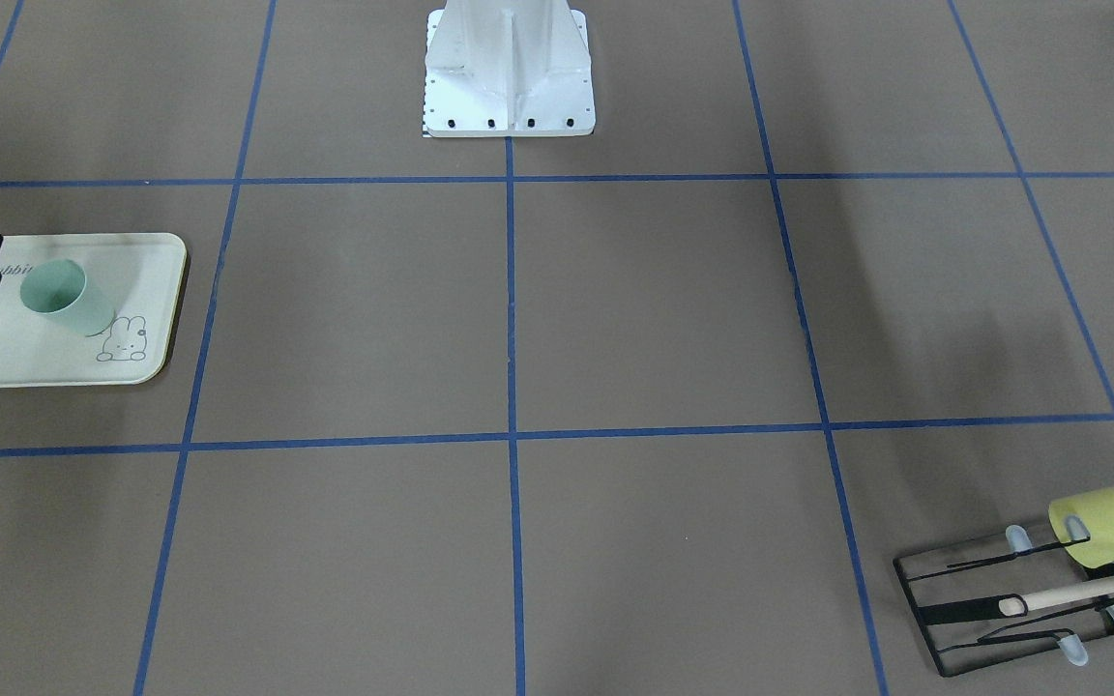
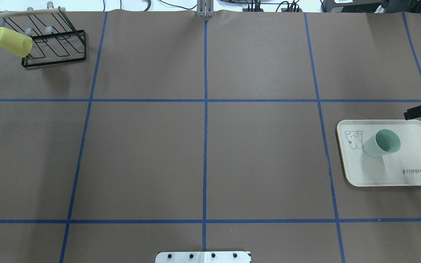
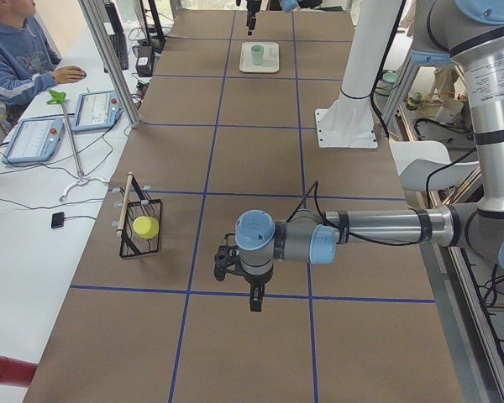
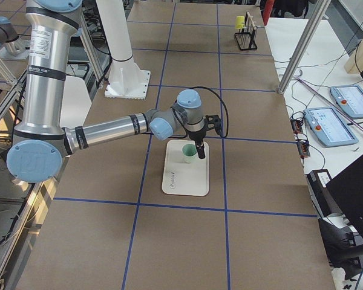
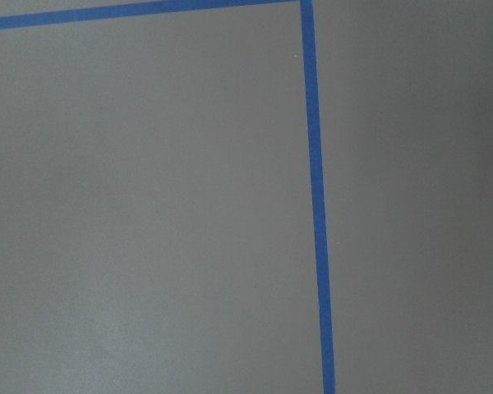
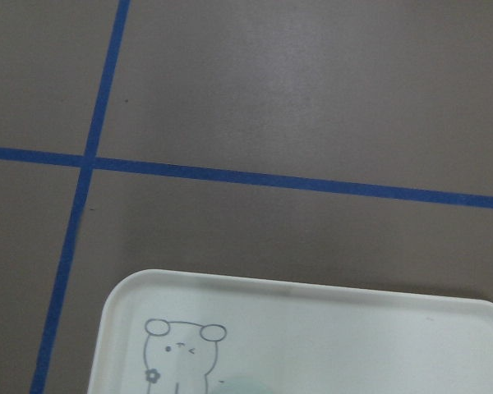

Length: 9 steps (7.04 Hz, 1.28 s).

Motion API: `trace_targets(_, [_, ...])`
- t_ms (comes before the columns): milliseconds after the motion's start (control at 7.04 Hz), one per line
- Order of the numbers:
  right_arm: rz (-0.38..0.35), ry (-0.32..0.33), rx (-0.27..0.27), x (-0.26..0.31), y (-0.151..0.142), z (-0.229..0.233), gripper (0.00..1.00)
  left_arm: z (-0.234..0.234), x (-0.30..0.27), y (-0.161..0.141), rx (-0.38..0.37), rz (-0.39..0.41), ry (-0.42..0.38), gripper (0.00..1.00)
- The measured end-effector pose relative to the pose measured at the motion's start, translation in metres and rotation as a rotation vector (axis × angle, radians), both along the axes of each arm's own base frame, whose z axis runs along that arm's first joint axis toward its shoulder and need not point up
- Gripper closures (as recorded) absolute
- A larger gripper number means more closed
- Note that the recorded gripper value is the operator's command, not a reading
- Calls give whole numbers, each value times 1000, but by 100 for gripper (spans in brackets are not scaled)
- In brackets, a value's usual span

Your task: Left arm grabs green cup and hands to right arm on tray

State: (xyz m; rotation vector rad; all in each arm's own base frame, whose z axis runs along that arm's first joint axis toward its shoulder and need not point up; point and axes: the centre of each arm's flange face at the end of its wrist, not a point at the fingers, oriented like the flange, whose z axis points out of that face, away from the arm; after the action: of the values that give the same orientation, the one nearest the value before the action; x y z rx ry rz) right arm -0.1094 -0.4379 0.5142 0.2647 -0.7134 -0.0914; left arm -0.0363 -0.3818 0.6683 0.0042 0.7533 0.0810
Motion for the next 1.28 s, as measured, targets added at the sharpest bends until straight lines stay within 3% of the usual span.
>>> trace_targets(426, [-129,89,-3,91,7,40,0,0,1,-1,2,0,3,0])
trace_targets(568, [-164,112,-32,114,20,60,0,0,1,-2,1,1,6,0])
trace_targets(852, [-169,125,-107,142,46,92,0,0,1,-2,1,1,7,0])
trace_targets(1278, [-166,129,-153,148,56,116,0,-1,1,-4,-2,-1,11,0])
